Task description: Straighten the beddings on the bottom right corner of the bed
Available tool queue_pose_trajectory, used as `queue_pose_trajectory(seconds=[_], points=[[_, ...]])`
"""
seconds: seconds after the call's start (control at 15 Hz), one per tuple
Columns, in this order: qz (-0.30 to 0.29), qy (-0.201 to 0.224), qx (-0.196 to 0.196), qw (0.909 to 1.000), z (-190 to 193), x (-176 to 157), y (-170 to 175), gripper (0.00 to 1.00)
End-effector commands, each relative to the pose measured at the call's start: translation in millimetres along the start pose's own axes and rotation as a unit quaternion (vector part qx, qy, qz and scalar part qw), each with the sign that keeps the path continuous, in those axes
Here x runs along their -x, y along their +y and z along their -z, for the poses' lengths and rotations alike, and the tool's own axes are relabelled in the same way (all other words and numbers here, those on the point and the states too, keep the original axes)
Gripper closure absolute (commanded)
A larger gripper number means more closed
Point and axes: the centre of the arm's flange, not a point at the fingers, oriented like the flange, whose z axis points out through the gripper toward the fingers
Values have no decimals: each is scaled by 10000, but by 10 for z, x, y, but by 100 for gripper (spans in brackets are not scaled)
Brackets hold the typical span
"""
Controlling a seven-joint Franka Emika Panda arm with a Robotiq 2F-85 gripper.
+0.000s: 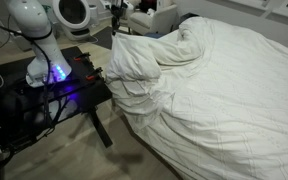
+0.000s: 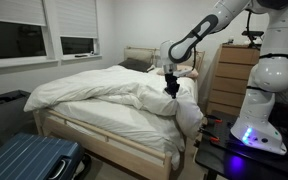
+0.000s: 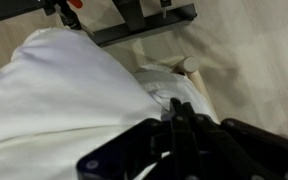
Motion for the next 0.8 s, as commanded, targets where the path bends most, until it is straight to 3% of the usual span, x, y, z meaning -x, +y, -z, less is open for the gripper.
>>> queue_pose_trajectory(seconds=[0.0,0.07,0.13,0.4,0.73], points=[[-7,19,-181,9998,365,388,-160,100],[-18,58,-156,9999,377,412,-157,100],[-57,84,-65,9999,392,427,-155,80],[-30,211,-42,9998,485,483,-227,52],[-305,966,-412,9940,654,141,-92,13]])
